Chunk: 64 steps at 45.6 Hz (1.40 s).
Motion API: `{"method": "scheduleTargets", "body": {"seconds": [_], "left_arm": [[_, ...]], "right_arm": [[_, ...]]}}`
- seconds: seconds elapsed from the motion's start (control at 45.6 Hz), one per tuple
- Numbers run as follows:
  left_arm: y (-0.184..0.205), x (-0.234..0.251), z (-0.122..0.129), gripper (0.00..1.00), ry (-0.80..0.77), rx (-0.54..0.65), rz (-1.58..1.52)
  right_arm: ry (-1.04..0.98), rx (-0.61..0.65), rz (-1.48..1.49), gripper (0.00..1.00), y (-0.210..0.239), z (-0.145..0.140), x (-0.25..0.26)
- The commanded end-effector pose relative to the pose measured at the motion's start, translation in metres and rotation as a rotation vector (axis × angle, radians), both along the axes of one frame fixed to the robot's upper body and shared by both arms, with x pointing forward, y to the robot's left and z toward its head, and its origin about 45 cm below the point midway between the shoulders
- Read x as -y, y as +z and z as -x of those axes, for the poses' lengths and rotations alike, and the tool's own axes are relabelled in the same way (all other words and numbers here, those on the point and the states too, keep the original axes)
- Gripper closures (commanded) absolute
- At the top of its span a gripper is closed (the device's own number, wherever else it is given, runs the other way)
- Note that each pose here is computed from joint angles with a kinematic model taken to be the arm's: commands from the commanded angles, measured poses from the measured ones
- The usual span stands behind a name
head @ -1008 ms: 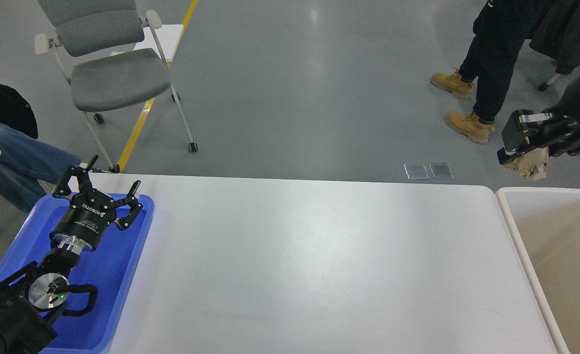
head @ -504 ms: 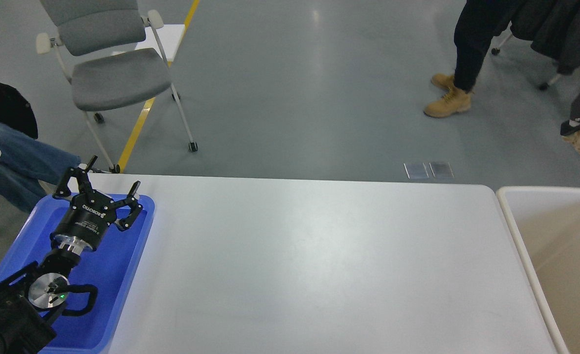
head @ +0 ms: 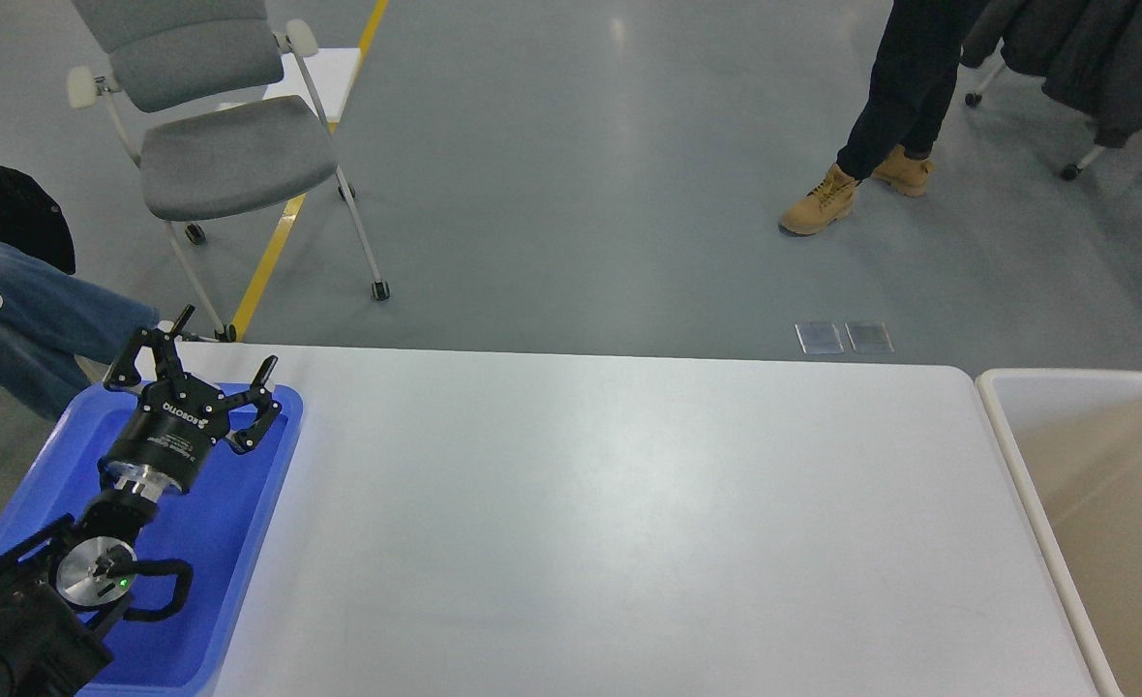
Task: Tidy desktop
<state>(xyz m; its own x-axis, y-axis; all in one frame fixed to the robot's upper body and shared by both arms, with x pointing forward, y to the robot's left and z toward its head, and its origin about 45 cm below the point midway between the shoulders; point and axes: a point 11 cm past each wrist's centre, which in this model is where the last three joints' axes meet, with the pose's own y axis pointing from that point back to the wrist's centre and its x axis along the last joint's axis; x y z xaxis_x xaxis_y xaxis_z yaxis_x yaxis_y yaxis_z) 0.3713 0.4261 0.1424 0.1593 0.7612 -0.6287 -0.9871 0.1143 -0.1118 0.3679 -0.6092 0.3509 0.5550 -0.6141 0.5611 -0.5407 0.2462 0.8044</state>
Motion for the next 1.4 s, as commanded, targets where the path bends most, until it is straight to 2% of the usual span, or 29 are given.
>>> {"method": "scheduleTargets", "body": {"seconds": [0.0,0.219,0.46,0.548,0.811,0.876,0.986,1.118,1.315,1.38], "left_arm": [[0.000,0.000,0.000,0.01,-0.001,0.000,0.001],[0.000,0.000,0.000,0.01,-0.001,0.000,0.001],[0.000,0.000,0.000,0.01,-0.001,0.000,0.001],[0.000,0.000,0.000,0.01,-0.001,0.000,0.001],[0.000,0.000,0.000,0.01,0.000,-0.001,0.000],[0.000,0.000,0.000,0.01,-0.001,0.000,0.001],[0.000,0.000,0.000,0.01,-0.001,0.000,0.001],[0.000,0.000,0.000,0.01,-0.001,0.000,0.001],[0.000,0.000,0.000,0.01,-0.001,0.000,0.001],[0.000,0.000,0.000,0.01,0.000,0.000,-0.001]], "right_arm": [[-0.154,0.010,0.024,1.00,-0.081,0.029,0.031],[-0.181,0.059,0.081,1.00,-0.148,0.034,0.018],[-0.158,0.017,0.109,1.00,-0.222,0.053,-0.011],[-0.171,0.020,0.093,1.00,-0.233,0.058,-0.015],[-0.156,0.039,0.079,0.99,-0.246,0.051,-0.033],[-0.155,0.042,0.081,0.87,-0.246,0.050,-0.033],[-0.159,0.061,0.102,0.50,-0.241,0.049,-0.029],[-0.163,0.089,0.121,0.18,-0.233,0.044,-0.025],[-0.174,0.111,0.127,0.03,-0.217,0.041,-0.014],[-0.191,0.132,0.144,0.02,-0.199,0.040,0.000]]}}
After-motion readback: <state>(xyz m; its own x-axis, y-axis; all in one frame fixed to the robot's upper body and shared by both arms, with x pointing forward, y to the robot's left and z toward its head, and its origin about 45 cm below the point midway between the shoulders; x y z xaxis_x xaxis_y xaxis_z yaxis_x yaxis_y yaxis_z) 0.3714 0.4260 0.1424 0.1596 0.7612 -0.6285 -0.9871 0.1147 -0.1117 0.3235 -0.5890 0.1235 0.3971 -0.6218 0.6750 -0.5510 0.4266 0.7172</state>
